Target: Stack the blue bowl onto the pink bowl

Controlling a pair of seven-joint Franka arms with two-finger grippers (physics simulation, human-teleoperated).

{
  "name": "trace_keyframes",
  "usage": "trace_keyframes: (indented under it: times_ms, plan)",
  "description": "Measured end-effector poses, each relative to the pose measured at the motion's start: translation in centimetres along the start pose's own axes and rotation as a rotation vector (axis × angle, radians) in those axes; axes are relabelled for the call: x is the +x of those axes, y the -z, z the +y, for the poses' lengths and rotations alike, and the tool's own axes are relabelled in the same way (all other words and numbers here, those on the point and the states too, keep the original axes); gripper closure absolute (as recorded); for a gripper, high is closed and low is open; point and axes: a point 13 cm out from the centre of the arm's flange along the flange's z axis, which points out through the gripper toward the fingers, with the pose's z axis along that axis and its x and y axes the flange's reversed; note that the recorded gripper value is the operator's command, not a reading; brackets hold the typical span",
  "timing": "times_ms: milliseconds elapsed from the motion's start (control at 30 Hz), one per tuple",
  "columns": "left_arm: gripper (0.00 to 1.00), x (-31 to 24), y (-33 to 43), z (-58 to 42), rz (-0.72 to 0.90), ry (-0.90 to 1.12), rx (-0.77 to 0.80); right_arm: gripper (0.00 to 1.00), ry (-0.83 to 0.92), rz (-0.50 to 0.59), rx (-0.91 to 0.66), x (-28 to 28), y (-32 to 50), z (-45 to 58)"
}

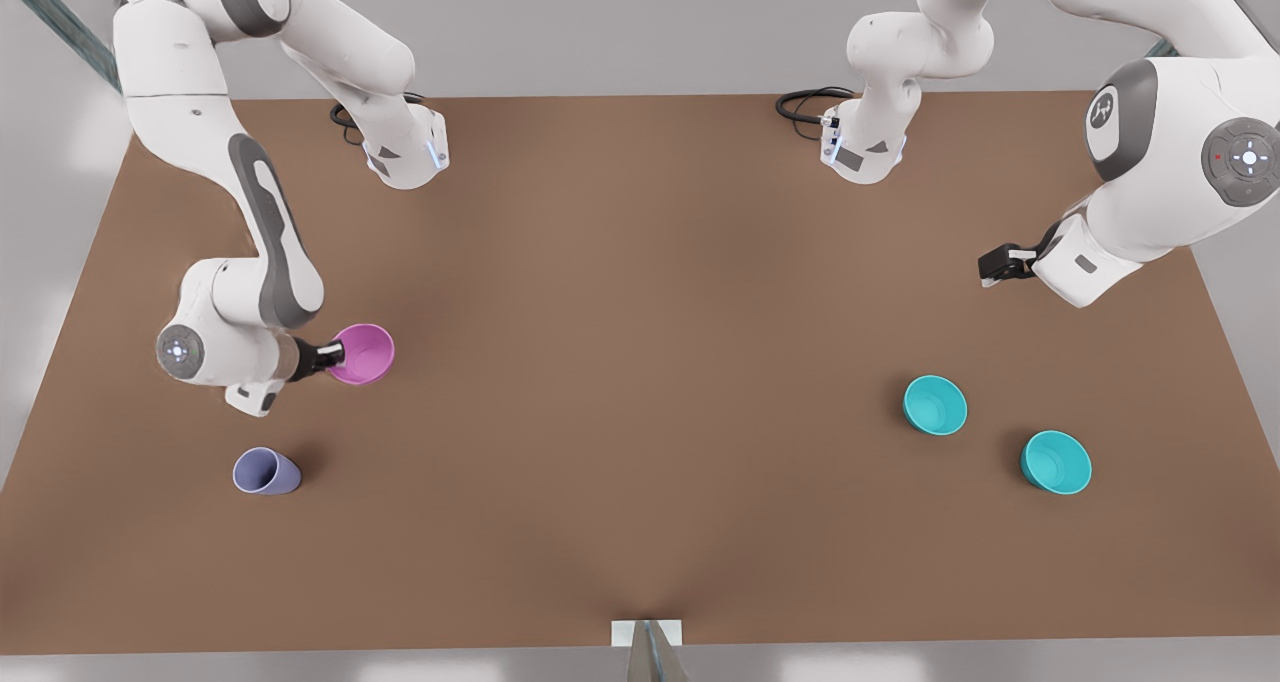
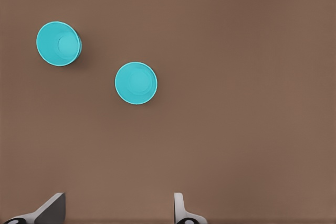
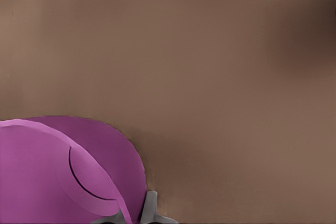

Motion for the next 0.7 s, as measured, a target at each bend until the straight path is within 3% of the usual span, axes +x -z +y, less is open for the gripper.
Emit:
trace_keyframes:
  times_ms: [133, 267, 367, 533, 567, 600, 633, 700]
  plan:
    - [0.00, 0.0, -0.1, -0.1, 0.003, 0.000, 0.004, 0.79, 0.146, 0.007, -0.101, -7.5, -2.5, 18.6]
    - [0.00, -1.2, 0.6, -0.2, -0.016, 0.004, 0.019, 0.79, 0.125, -0.052, -0.259, -17.5, -6.3, 32.3]
    - [0.00, -1.2, 1.6, 0.6, -0.034, 0.020, 0.022, 0.79, 0.007, -0.094, -0.289, -23.4, -9.4, 35.3]
    - [0.00, 0.0, 2.4, 2.0, -0.013, 0.047, 0.028, 0.79, -0.187, -0.091, -0.337, -26.0, -12.0, 36.2]
    - [0.00, 0.5, 2.0, 2.1, -0.005, 0.050, 0.030, 0.72, -0.215, -0.090, -0.335, -26.2, -12.3, 36.3]
    - [0.00, 1.1, 1.0, 2.2, 0.007, 0.053, 0.032, 0.31, -0.239, -0.089, -0.333, -26.3, -12.4, 36.5]
    - [0.00, 1.3, 0.4, 2.4, 0.011, 0.057, 0.034, 0.00, -0.261, -0.086, -0.327, -26.3, -12.5, 36.8]
    - [0.00, 1.2, -0.1, 2.7, 0.002, 0.064, 0.037, 0.00, -0.298, -0.080, -0.312, -26.1, -12.8, 37.5]
